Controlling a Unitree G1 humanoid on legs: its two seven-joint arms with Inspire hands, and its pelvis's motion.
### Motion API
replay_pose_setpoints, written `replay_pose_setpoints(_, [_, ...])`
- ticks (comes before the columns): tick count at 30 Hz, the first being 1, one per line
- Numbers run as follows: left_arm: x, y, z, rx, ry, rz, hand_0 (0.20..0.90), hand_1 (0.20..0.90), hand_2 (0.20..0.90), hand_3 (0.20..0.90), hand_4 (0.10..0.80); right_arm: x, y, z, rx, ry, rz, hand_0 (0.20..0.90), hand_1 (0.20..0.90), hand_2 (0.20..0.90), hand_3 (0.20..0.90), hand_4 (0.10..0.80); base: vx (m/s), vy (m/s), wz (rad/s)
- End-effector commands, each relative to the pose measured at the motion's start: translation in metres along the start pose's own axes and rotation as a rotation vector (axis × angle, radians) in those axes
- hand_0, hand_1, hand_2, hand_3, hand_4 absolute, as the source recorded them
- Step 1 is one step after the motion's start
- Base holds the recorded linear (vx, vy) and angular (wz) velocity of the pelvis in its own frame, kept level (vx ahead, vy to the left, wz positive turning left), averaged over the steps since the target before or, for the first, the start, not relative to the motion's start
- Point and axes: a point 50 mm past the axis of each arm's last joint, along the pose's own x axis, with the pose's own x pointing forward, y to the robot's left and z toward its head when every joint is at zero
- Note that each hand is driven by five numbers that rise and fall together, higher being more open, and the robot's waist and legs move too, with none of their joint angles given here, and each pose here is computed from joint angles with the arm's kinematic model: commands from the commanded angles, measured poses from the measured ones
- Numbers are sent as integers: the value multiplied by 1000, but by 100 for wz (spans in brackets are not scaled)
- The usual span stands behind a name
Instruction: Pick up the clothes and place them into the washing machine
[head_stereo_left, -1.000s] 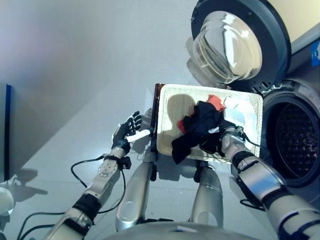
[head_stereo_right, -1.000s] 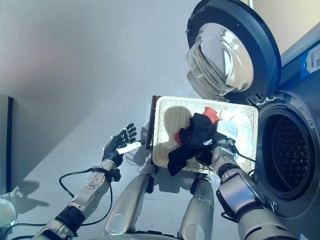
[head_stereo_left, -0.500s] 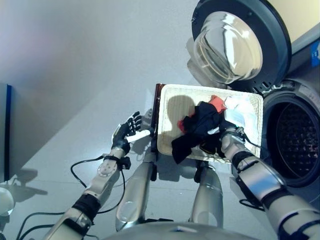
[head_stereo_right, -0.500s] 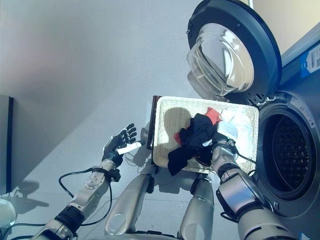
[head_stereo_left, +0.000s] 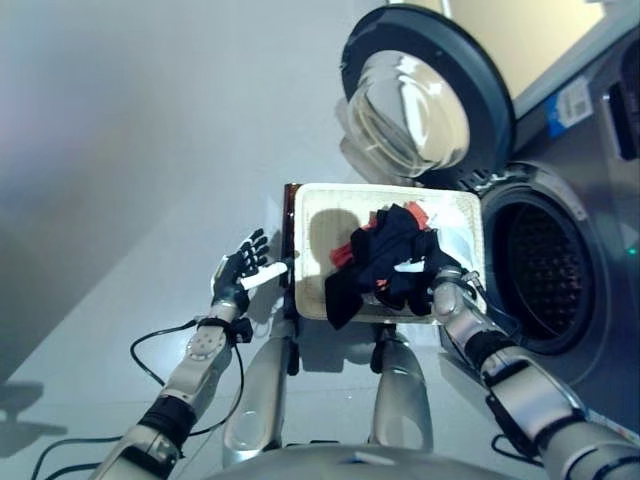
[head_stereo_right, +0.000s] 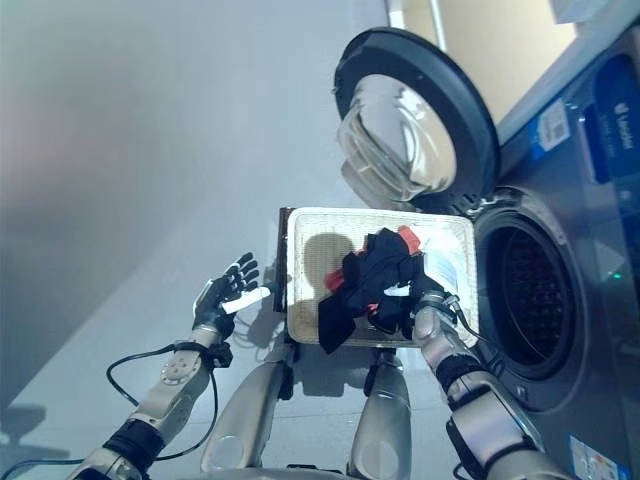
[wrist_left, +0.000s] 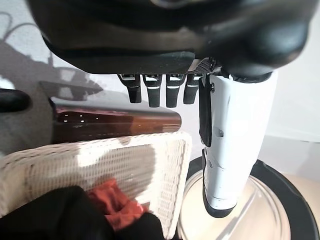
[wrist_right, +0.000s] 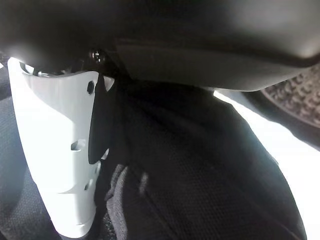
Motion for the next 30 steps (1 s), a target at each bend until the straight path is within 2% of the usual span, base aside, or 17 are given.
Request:
replay_pose_setpoints(1, [-1,12,21,11,-132,34,900,900,900,900,800,8,-38,8,54,-109,-120,200,200,200,200,300,37,-48,-17])
replay_pose_setpoints(18, [-8,23,10,15,-93,66,900,900,900,900,800,-17,-48,2,129,-207,-118,200,200,200,200,300,36,-29,-1])
replay_pose_setpoints(24, [-8,28,9,20,-88,86,900,900,900,900,800,-26,-50,6,358,-233,-110,200,200,200,200,300,11,-4,-3])
replay_pose_setpoints(30, [-13,34,1,34,-53,87,900,900,900,900,800,-47,-67,7,365,-352,-60,200,200,200,200,300,25,-3,-3])
